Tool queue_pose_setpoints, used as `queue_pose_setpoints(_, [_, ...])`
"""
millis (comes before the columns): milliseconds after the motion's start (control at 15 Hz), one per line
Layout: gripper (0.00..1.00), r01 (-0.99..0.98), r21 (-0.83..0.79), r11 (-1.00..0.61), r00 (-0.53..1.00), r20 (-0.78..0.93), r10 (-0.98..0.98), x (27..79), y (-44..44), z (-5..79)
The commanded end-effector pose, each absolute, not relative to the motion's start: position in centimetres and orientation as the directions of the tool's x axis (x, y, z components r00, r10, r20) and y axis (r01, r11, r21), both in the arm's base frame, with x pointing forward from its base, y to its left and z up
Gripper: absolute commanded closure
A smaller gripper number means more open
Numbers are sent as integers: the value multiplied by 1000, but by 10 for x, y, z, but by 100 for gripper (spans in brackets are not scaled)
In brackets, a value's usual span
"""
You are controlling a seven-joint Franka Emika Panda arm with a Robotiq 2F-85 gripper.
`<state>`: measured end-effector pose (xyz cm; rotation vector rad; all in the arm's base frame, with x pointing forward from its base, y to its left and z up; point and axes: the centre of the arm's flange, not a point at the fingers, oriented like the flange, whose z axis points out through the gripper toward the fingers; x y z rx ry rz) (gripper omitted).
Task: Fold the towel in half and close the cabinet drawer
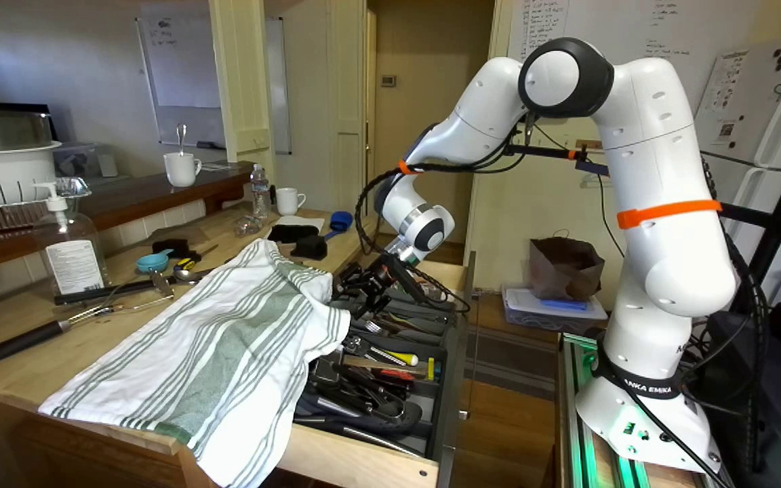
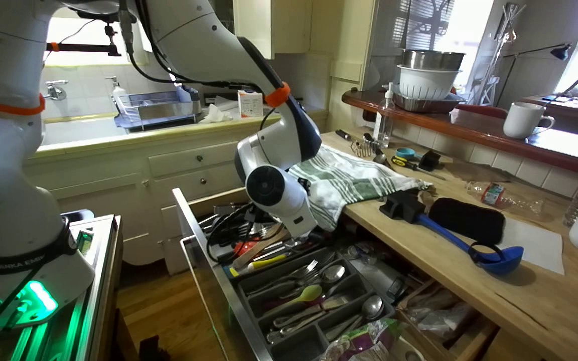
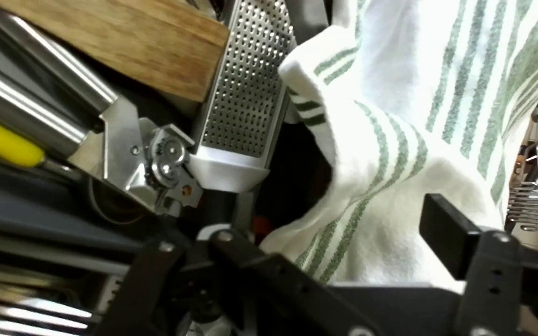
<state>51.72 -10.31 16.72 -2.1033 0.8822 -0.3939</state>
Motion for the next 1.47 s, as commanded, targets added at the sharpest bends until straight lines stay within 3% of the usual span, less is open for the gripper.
queue_pose_setpoints(0, [42, -460, -825, -328, 677, -88, -731, 538, -97, 145])
queue_pose_setpoints(400, [89, -447, -841, -306, 666, -84, -741, 547, -102, 143])
queue_pose_setpoints(533, [100, -446, -834, -324, 670, -71, -739, 545, -105, 152])
queue_pose_setpoints(933, [99, -444, -802, -400, 710, -42, -703, 537, -107, 204])
queue_pose_setpoints(1400, [99, -433, -670, -602, 757, 93, -647, 568, -122, 344])
